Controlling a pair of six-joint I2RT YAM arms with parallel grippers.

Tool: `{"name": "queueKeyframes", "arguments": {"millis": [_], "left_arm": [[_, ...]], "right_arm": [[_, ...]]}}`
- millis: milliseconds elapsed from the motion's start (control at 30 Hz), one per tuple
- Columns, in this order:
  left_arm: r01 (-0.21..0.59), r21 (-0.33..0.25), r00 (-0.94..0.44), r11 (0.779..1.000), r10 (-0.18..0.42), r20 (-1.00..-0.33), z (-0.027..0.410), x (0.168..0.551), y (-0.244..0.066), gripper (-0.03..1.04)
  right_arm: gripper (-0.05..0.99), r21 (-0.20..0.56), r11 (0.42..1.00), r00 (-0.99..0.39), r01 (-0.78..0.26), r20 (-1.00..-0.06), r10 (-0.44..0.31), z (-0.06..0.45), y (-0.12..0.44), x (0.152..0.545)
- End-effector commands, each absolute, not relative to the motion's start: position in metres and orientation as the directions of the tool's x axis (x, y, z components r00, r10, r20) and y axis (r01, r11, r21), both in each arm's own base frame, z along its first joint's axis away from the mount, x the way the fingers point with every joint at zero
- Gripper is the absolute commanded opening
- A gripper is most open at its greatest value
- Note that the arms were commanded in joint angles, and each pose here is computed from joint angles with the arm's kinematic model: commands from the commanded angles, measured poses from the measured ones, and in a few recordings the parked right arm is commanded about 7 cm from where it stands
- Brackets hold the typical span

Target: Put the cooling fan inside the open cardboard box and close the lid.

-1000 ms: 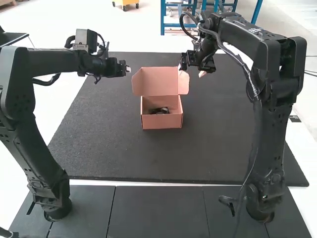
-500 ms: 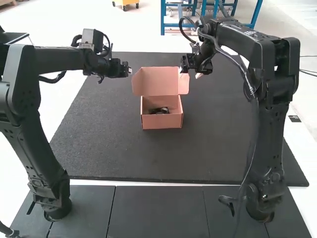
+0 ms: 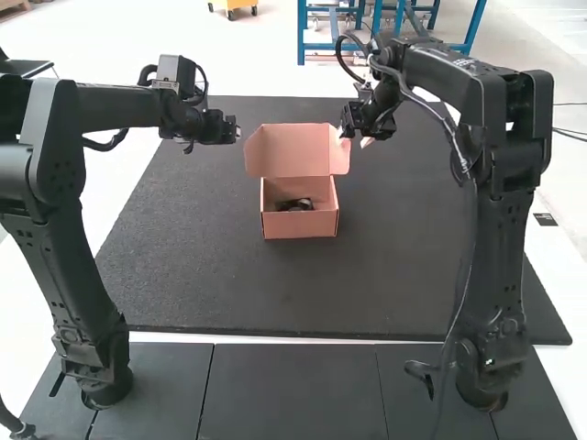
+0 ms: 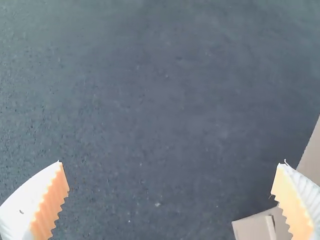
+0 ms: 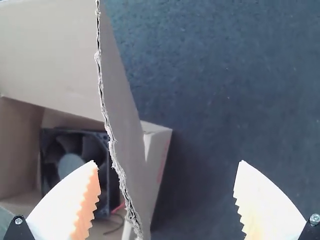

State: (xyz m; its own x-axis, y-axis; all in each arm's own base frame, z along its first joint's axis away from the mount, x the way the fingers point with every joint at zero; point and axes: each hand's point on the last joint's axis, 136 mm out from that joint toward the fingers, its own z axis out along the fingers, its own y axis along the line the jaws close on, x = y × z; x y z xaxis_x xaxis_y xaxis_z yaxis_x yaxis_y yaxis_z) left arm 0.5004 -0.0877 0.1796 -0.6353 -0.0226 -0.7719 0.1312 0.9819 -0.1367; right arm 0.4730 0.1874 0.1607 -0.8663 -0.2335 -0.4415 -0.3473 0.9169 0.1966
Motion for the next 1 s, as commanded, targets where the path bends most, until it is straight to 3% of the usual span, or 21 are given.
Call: {"name": "queueKeyframes", "arguments": {"millis": [0, 100, 200, 400, 500, 967], "left_arm": [[0.13, -0.112, -0.61, 0.985, -0.01, -0.792, 0.19, 0.511, -0.087, 0.96], [0.167, -0.107, -0.623, 0.98, 0.021, -0.782, 0.188, 0.507, -0.092, 0.96], [0.223, -0.139, -0.647, 0.965, 0.04, -0.761, 0.184, 0.499, -0.108, 0.96], [0.359, -0.194, -0.663, 0.913, 0.103, -0.742, 0.188, 0.48, -0.155, 0.96], [0.397, -0.212, -0.663, 0.893, 0.119, -0.739, 0.191, 0.474, -0.17, 0.96], [0.412, -0.203, -0.674, 0.888, 0.146, -0.724, 0.197, 0.464, -0.173, 0.96]], "right_arm": [[0.61, 0.2, 0.906, -0.841, -0.372, -0.485, -0.239, 0.176, 0.188, 0.479], [0.47, 0.2, 0.904, -0.839, -0.378, -0.488, -0.243, 0.177, 0.19, 0.479], [0.33, 0.198, 0.904, -0.838, -0.379, -0.488, -0.244, 0.177, 0.189, 0.479], [0.31, 0.196, 0.902, -0.835, -0.385, -0.49, -0.25, 0.178, 0.189, 0.479], [0.17, 0.197, 0.899, -0.832, -0.392, -0.492, -0.255, 0.179, 0.189, 0.478], [0.01, 0.248, 0.865, -0.822, -0.437, -0.502, -0.271, 0.192, 0.203, 0.466]]}}
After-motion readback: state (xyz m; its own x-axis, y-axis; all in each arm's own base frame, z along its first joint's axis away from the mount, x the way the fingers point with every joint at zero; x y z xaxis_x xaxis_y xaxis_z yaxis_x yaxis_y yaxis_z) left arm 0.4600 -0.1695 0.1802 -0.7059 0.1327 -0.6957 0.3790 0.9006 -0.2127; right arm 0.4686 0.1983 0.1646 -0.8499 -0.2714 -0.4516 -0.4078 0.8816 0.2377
